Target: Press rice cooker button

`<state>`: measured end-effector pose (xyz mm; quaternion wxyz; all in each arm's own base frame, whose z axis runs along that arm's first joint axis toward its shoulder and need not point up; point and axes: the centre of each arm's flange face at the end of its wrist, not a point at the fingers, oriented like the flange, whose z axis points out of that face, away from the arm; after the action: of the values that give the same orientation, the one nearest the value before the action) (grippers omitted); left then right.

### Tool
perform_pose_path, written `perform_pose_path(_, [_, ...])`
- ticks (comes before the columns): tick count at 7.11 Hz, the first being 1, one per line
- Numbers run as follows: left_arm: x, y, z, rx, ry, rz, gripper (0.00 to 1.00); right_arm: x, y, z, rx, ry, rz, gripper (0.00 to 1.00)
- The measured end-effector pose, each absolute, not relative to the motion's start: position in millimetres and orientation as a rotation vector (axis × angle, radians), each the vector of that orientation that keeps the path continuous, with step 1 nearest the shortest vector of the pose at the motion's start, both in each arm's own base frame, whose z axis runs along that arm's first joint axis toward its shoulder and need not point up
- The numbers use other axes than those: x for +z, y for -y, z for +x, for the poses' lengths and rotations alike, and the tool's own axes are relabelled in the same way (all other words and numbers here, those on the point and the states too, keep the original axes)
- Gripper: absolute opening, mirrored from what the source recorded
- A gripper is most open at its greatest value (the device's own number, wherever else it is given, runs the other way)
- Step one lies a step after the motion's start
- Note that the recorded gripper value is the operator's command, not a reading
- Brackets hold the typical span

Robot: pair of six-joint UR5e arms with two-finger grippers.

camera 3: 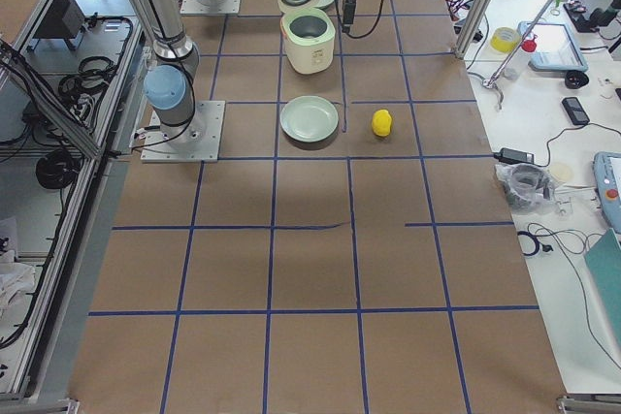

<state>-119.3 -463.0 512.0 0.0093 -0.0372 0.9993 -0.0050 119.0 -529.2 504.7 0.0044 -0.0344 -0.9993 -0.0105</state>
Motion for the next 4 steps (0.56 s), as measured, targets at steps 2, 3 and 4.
perform_pose_path(2, [512.0,463.0,-119.3,-0.016,-3.121,-0.116,1.0,504.0,528.8,118.4,-0.039,3.125,-0.114,1.0])
perform_pose_path(3, [512.0,463.0,-119.4,-0.016,-3.121,-0.116,1.0,503.9,528.5,118.3,-0.04,3.124,-0.115,1.0])
perform_pose_path(4, [512.1,463.0,-119.3,-0.016,-3.121,-0.116,1.0,503.8,528.0,118.3,-0.044,3.123,-0.115,1.0])
